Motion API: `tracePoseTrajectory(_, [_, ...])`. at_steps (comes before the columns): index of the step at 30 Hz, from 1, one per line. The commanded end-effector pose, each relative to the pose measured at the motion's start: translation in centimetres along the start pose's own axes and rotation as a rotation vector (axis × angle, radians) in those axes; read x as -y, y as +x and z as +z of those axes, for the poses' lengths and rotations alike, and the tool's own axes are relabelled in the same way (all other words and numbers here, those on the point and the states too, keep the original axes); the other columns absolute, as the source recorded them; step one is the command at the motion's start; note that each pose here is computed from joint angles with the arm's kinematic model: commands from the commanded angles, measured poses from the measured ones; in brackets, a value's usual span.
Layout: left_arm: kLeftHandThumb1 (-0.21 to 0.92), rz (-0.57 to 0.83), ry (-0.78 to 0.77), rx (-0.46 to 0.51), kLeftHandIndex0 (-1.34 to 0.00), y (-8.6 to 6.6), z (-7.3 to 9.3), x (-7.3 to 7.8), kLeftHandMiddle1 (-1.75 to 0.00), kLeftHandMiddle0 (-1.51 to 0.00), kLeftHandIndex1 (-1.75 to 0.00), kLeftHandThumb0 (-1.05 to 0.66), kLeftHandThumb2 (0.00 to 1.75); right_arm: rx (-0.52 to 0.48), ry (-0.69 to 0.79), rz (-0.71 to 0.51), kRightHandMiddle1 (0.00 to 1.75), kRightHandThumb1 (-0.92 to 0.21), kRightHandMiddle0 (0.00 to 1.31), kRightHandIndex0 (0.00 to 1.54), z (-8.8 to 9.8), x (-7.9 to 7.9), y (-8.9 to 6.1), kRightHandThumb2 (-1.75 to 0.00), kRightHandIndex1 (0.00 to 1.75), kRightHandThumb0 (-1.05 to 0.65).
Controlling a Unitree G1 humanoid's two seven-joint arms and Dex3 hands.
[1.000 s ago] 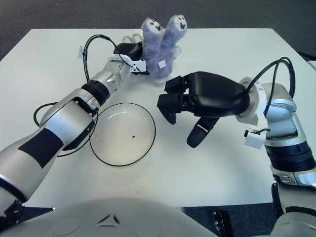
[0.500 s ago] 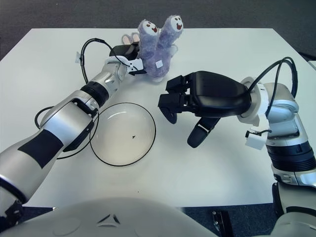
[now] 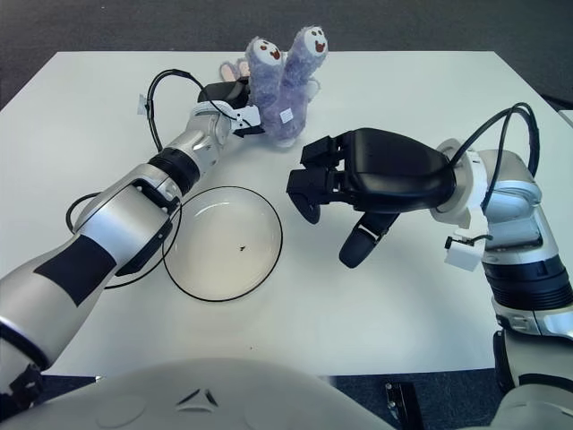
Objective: Put the doll into the plate.
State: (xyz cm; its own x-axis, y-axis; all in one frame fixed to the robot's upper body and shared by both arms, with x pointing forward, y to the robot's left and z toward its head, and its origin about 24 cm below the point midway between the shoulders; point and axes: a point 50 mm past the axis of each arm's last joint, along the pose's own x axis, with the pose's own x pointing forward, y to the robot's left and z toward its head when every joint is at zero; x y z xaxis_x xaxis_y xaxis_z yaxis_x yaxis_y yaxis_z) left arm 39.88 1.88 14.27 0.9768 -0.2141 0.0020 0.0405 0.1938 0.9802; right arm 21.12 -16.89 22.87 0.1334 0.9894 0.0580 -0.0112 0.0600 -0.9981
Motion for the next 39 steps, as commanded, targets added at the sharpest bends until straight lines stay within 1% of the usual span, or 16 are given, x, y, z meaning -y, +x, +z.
tracePoseTrajectory(1, [0.92, 0.032, 0.028, 0.014, -0.35, -0.3, -0.1, -0.1, -1.40, -0.52, 0.00, 0.35, 0.22, 0.009, 0.004, -0.027, 1.75, -0.85, 0.26, 0.70, -0.1, 0.0, 0.0, -0.61, 1.75, -0.36])
tracePoseTrajectory(5, [0.92, 0.054, 0.035, 0.038, -0.36, -0.6, 0.1, -0.5, -1.41, -0.51, 0.00, 0.35, 0.23, 0.008, -0.009, -0.020, 1.75, -0.84, 0.26, 0.71, -0.1, -0.1, 0.1, -0.62, 1.75, -0.36])
tracePoseTrajectory(9, [0.92, 0.059, 0.031, 0.086, -0.36, -1.1, 0.2, -0.9, -1.41, -0.51, -0.01, 0.35, 0.23, 0.005, -0.030, -0.016, 1.75, -0.83, 0.26, 0.72, -0.1, -0.1, 0.3, -0.63, 1.75, -0.36])
tracePoseTrajectory(15, [0.92, 0.044, 0.018, 0.191, -0.39, -1.9, 0.2, -1.0, -1.42, -0.49, -0.02, 0.35, 0.24, -0.010, -0.045, -0.031, 1.75, -0.82, 0.27, 0.76, 0.0, 0.1, 0.4, -0.64, 1.75, -0.36])
tracePoseTrajectory(17, [0.92, 0.046, -0.006, 0.244, -0.42, -2.7, 0.2, -1.4, -1.43, -0.48, -0.03, 0.35, 0.25, -0.027, -0.054, -0.073, 1.75, -0.82, 0.27, 0.78, -0.1, 0.1, 0.5, -0.65, 1.75, -0.37])
tracePoseTrajectory(18, [0.92, 0.048, -0.017, 0.267, -0.43, -3.1, 0.2, -1.6, -1.35, -0.49, -0.04, 0.18, 0.27, -0.034, -0.057, -0.092, 1.75, -0.82, 0.27, 0.78, -0.1, 0.2, 0.5, -0.65, 1.75, -0.37])
tracePoseTrajectory(19, [0.92, 0.048, -0.024, 0.281, -0.45, -3.4, 0.2, -1.7, -1.18, -0.52, -0.04, -0.05, 0.29, -0.038, -0.060, -0.104, 1.75, -0.81, 0.27, 0.79, -0.2, 0.2, 0.6, -0.65, 1.75, -0.37])
tracePoseTrajectory(20, [0.92, 0.052, -0.037, 0.302, -0.46, -3.9, 0.2, -1.9, -1.06, -0.54, -0.05, -0.21, 0.31, -0.043, -0.064, -0.119, 1.75, -0.81, 0.27, 0.80, -0.2, 0.2, 0.8, -0.66, 1.75, -0.37])
tracePoseTrajectory(21, [0.92, 0.054, -0.044, 0.314, -0.48, -4.3, 0.1, -2.1, -0.99, -0.56, -0.05, -0.31, 0.32, -0.046, -0.067, -0.127, 1.75, -0.81, 0.28, 0.80, -0.3, 0.2, 1.0, -0.66, 1.75, -0.37])
tracePoseTrajectory(23, [0.92, 0.071, -0.074, 0.365, -0.50, -5.5, 0.1, -2.7, -0.94, -0.56, -0.07, -0.40, 0.33, -0.056, -0.078, -0.152, 1.75, -0.81, 0.28, 0.81, -0.4, 0.2, 1.4, -0.66, 1.75, -0.37])
tracePoseTrajectory(26, [0.92, 0.095, -0.100, 0.413, -0.54, -6.8, 0.2, -3.1, -0.98, -0.54, -0.10, -0.46, 0.35, -0.072, -0.096, -0.174, 1.75, -0.81, 0.28, 0.81, -0.6, 0.3, 1.6, -0.66, 1.75, -0.37])
tracePoseTrajectory(29, [0.92, 0.106, -0.116, 0.434, -0.54, -7.5, 0.1, -3.4, -1.03, -0.51, -0.15, -0.47, 0.35, -0.085, -0.112, -0.189, 1.75, -0.81, 0.28, 0.81, -0.7, 0.4, 1.9, -0.66, 1.75, -0.37])
tracePoseTrajectory(31, [0.92, 0.113, -0.123, 0.444, -0.54, -8.1, 0.2, -3.5, -1.05, -0.50, -0.17, -0.47, 0.35, -0.099, -0.128, -0.223, 1.75, -0.81, 0.27, 0.81, -0.8, 0.3, 2.0, -0.66, 1.75, -0.37])
tracePoseTrajectory(33, [0.92, 0.118, -0.129, 0.451, -0.45, -8.7, 0.2, -3.6, -1.08, -0.48, -0.35, -0.46, 0.34, -0.118, -0.144, -0.263, 1.75, -0.81, 0.27, 0.81, -0.9, 0.1, 2.0, -0.66, 1.75, -0.37])
tracePoseTrajectory(35, [0.92, 0.118, -0.130, 0.453, -0.40, -9.0, 0.1, -3.6, -1.09, -0.47, -0.46, -0.45, 0.33, -0.131, -0.154, -0.286, 1.75, -0.82, 0.27, 0.81, -1.0, 0.0, 2.0, -0.65, 1.75, -0.37])
tracePoseTrajectory(39, [0.92, 0.125, -0.135, 0.461, -0.36, -9.7, -0.2, -3.5, -1.10, -0.47, -0.55, -0.44, 0.33, -0.162, -0.181, -0.320, 1.75, -0.83, 0.27, 0.79, -1.0, -0.1, 2.0, -0.64, 1.75, -0.36])
